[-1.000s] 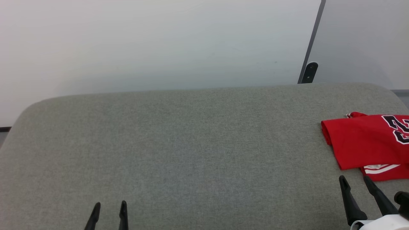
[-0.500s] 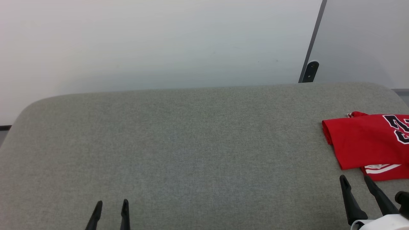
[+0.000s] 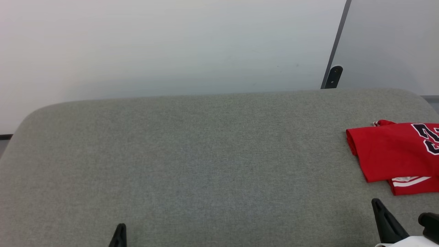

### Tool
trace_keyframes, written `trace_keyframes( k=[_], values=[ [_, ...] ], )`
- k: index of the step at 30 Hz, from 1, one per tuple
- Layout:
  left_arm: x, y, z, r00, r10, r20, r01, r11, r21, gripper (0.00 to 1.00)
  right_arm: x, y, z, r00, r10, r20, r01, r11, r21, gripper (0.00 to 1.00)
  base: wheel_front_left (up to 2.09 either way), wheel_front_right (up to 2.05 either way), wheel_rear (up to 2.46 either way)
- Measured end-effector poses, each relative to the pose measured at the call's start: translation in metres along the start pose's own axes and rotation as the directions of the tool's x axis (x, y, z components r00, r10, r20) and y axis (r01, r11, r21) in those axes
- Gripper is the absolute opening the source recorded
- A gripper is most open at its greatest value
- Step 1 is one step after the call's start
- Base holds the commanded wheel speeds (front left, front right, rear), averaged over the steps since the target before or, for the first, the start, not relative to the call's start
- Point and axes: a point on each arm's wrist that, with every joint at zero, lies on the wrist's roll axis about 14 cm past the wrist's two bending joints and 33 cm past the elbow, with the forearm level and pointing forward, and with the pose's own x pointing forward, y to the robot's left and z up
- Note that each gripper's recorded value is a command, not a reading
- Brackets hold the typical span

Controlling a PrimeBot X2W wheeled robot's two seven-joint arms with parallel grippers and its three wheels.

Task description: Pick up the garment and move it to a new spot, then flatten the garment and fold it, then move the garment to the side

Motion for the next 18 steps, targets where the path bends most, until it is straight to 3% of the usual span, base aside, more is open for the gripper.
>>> trace_keyframes(
  k=[8,18],
  values=[
    [0.006,0.007,-0.003,0.999,0.038,-0.025,-0.041,0.988,-0.150,0.00,0.004,0.001,-0.004,1.000,0.012,-0.002,-0.011,0.990,0.143,0.00,0.00,0.00,0.00],
    [0.014,0.011,-0.003,0.997,0.066,-0.043,-0.076,0.944,-0.322,0.00,0.011,0.003,-0.004,1.000,0.025,0.012,-0.027,0.951,0.307,0.00,0.00,0.00,0.00]
  ],
)
